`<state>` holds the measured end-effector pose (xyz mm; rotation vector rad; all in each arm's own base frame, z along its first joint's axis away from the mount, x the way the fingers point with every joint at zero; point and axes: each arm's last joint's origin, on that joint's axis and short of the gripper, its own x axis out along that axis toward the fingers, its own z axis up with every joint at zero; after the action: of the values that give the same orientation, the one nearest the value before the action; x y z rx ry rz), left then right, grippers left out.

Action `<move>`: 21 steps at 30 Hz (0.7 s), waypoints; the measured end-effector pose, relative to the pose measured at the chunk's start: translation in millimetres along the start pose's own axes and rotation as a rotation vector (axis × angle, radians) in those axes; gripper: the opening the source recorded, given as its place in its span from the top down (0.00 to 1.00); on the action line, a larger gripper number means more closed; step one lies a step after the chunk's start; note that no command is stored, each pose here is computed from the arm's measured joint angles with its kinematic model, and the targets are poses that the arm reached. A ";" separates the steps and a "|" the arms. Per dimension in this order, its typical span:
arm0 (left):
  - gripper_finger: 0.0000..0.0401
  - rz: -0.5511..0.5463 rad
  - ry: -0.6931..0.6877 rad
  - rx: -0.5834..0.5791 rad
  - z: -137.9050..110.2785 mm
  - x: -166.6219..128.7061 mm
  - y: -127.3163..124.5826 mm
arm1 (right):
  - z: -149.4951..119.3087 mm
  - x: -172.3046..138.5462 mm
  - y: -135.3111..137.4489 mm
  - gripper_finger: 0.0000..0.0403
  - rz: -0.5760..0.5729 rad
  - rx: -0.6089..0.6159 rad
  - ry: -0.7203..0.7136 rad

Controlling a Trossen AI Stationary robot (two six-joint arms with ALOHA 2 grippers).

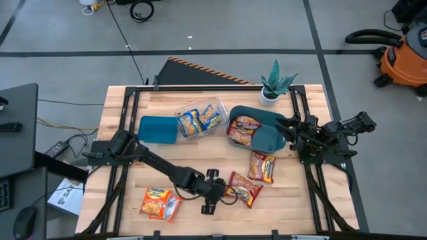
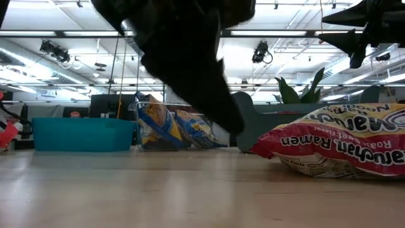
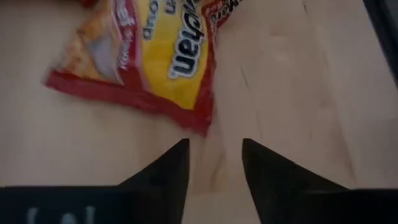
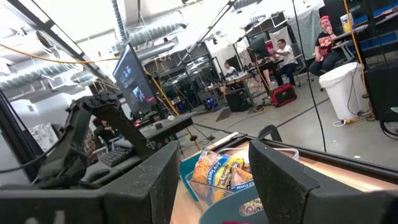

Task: Sort Maruchan noodles
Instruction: Put the red noodle pack into the green bin

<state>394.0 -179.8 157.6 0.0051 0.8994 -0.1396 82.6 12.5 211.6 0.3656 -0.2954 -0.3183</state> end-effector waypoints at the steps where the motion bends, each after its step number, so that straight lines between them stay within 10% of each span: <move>1: 0.58 0.004 0.008 -0.031 -2.3 1.0 -2.1 | 0.0 0.0 0.0 0.51 0.000 0.000 0.000; 9: 0.41 0.116 -0.068 -0.173 -6.5 5.1 -14.8 | 1.0 0.0 0.2 0.51 0.001 0.008 -0.008; 21: 0.46 0.194 -0.123 -0.175 -11.0 20.6 -16.1 | 2.2 -0.1 0.3 0.51 -0.002 0.017 -0.020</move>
<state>396.0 -197.6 135.5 -0.0782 0.7813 0.1187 81.9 12.0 213.7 0.3800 -0.3178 -0.3214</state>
